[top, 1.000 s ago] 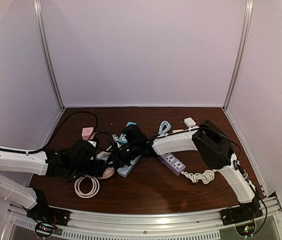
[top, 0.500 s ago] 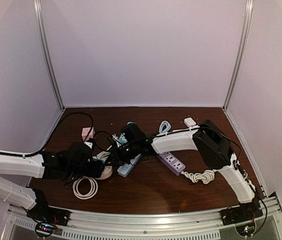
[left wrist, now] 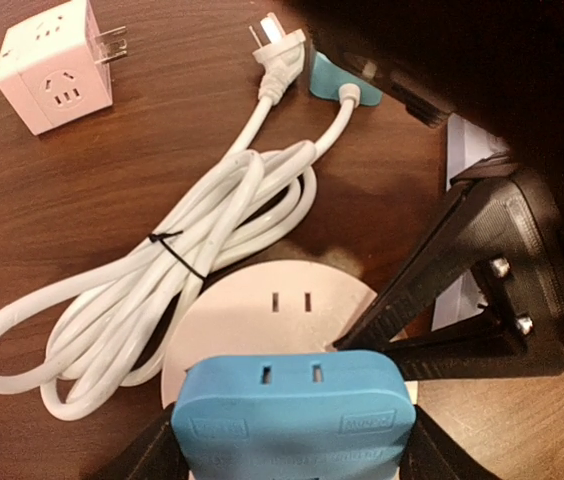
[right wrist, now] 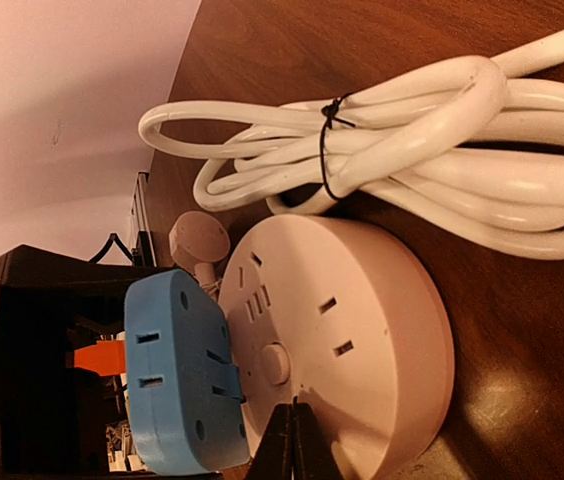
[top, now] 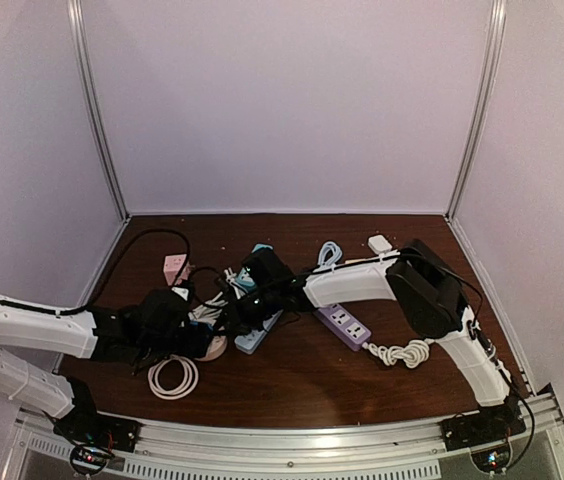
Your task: Pull the plug off the socket
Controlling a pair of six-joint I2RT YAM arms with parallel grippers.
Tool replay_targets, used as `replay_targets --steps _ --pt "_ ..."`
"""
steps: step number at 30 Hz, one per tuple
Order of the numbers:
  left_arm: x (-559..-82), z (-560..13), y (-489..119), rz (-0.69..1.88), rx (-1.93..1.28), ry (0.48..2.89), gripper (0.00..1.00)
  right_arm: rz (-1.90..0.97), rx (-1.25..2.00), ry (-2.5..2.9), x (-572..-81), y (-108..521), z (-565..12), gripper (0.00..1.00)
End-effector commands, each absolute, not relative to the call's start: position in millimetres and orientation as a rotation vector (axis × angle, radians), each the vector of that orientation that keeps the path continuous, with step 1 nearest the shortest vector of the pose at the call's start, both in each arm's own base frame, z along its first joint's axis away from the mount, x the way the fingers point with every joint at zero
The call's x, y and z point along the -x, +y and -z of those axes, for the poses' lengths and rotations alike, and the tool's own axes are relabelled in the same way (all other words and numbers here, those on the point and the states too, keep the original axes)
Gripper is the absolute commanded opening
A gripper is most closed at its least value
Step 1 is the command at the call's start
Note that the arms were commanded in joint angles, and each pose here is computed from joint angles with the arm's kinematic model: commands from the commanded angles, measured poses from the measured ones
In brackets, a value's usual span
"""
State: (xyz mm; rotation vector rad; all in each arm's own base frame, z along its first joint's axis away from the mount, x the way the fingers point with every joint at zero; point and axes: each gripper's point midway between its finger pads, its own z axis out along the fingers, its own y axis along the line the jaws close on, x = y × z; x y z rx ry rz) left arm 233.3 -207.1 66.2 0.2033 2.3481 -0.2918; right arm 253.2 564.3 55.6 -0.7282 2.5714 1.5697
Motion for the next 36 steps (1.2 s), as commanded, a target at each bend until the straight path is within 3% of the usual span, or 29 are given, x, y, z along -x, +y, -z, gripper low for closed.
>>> replay_targets --steps 1,17,36 --pt "-258 -103 -227 0.439 -0.069 2.188 0.33 -1.414 0.749 2.833 -212 547 0 0.03" --pt "-259 -132 -211 0.435 -0.019 2.091 0.33 -1.131 0.757 2.962 -205 529 59 0.03" --pt "-251 -146 -198 0.458 -0.043 2.022 0.32 -1.033 0.771 2.993 -206 518 76 0.02"
